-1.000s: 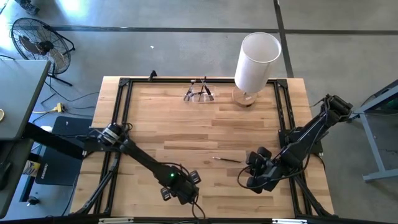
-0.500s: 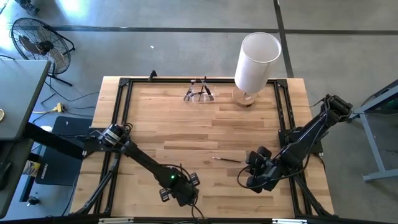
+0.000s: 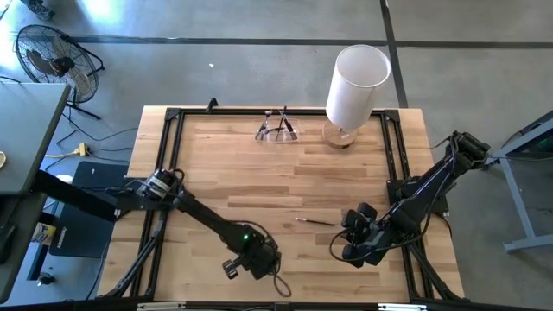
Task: Put items in baskets/containers
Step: Put the black eyeshadow brush into the transparent organizer
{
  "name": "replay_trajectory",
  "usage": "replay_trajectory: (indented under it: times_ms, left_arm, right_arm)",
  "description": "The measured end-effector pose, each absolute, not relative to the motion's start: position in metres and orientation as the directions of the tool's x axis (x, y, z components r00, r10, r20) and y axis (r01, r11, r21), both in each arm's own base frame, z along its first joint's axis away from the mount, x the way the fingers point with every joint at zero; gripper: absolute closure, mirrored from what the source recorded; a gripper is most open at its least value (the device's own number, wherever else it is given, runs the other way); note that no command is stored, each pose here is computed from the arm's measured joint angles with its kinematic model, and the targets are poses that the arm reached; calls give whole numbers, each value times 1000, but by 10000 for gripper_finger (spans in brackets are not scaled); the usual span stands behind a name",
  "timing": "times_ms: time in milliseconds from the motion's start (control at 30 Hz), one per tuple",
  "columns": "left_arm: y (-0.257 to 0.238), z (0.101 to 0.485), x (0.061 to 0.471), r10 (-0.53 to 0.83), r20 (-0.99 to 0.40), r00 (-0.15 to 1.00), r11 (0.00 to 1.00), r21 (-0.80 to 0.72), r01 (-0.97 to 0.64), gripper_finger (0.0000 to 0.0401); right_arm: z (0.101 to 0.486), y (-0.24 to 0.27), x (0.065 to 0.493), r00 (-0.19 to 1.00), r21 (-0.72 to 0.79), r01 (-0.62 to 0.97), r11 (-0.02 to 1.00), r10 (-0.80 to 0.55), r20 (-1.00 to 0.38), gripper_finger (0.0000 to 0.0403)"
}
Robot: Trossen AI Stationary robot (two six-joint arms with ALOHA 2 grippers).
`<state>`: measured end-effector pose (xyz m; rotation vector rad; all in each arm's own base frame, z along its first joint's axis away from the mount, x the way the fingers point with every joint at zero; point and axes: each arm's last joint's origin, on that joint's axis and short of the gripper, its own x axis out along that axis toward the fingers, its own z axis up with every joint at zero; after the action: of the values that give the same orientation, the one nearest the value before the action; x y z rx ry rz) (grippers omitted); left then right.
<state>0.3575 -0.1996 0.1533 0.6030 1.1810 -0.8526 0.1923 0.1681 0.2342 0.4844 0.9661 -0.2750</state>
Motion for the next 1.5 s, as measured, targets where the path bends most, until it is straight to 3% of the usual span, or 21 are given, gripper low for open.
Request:
replay_trajectory:
  times_ms: [367,500,633,900,1100,1500]
  left_arm:
    - [-120,167,386,-186,-958,217,804,-21,595,400]
    - [-82,185,396,-181,-935,305,888,-22,459,400]
    - [-45,219,403,-155,-863,480,943,15,333,401]
    - [37,288,398,-26,-632,774,990,90,107,401]
    - [94,306,385,1,-531,848,998,58,36,401]
    - [196,329,354,17,-245,969,997,83,4,401]
  right_arm:
    - [235,169,193,552,294,448,844,-2,-834,397]
    - [234,170,191,543,302,457,836,6,-839,401]
    - [234,173,187,555,297,461,836,-11,-832,399]
    - [234,170,181,606,253,548,797,-169,-778,401]
    - [219,156,184,595,208,602,771,-260,-760,402]
    - [166,108,189,480,218,789,575,-354,-803,399]
